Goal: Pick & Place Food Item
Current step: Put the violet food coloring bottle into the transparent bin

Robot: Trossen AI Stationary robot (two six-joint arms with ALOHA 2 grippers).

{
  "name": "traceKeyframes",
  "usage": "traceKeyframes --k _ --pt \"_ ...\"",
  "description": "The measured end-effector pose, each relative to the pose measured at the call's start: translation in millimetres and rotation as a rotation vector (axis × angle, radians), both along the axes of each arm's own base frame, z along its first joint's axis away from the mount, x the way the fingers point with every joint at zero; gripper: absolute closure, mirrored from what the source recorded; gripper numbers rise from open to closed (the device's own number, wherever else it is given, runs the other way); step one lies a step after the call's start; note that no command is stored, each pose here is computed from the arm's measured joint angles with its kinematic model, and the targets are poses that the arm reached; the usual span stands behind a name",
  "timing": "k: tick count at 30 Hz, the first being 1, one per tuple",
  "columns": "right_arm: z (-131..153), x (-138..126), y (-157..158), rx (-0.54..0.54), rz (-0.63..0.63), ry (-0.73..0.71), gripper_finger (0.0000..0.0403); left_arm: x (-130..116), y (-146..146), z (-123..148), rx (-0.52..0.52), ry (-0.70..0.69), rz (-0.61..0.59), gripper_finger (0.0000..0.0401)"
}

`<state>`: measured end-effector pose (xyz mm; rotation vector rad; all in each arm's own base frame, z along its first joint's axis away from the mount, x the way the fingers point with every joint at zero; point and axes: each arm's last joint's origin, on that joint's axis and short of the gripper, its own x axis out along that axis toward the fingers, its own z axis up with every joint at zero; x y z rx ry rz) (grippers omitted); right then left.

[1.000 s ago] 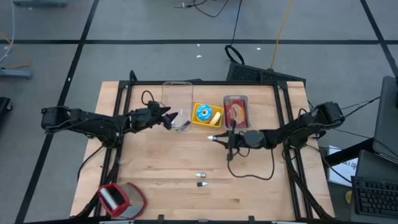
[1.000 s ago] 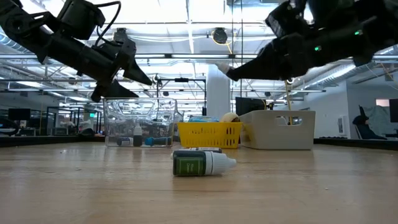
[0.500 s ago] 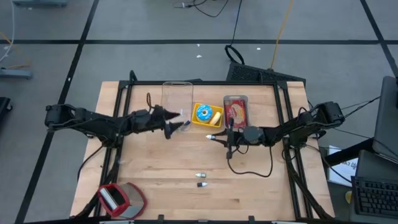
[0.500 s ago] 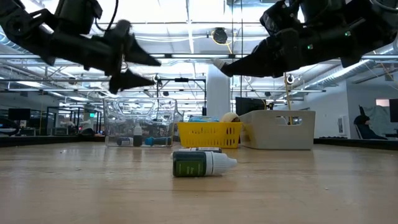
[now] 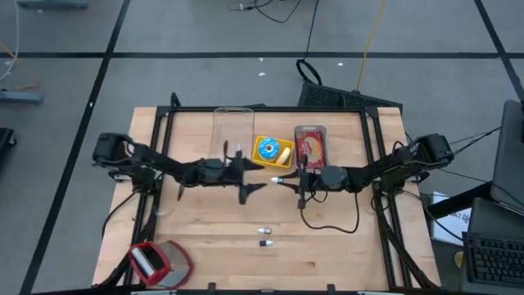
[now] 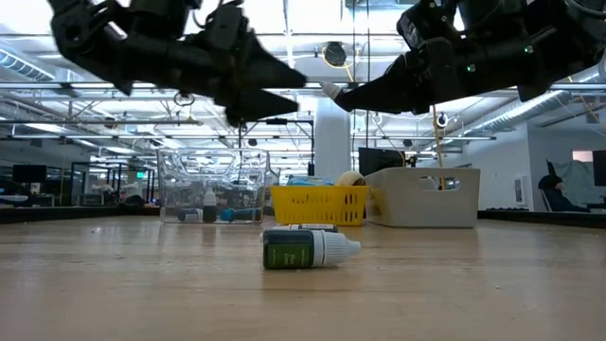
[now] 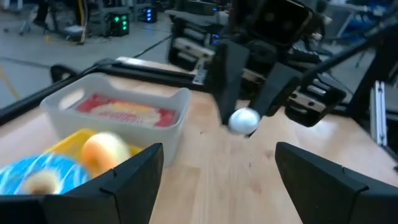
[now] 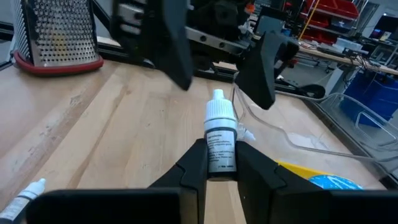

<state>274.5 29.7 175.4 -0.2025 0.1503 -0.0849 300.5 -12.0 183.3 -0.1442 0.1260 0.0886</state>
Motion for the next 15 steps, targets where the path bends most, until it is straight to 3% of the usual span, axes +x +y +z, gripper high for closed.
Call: traceKeyframes --k 8,15 --pt "-1 0 0 0.005 -0.001 0.011 0.0351 34 -11 2 0.145 0.032 -0.046 0.0091" --pt "0 0 0 0.005 0.000 0.004 0.0351 39 -11 4 0.179 0.040 -0.052 0.0094"
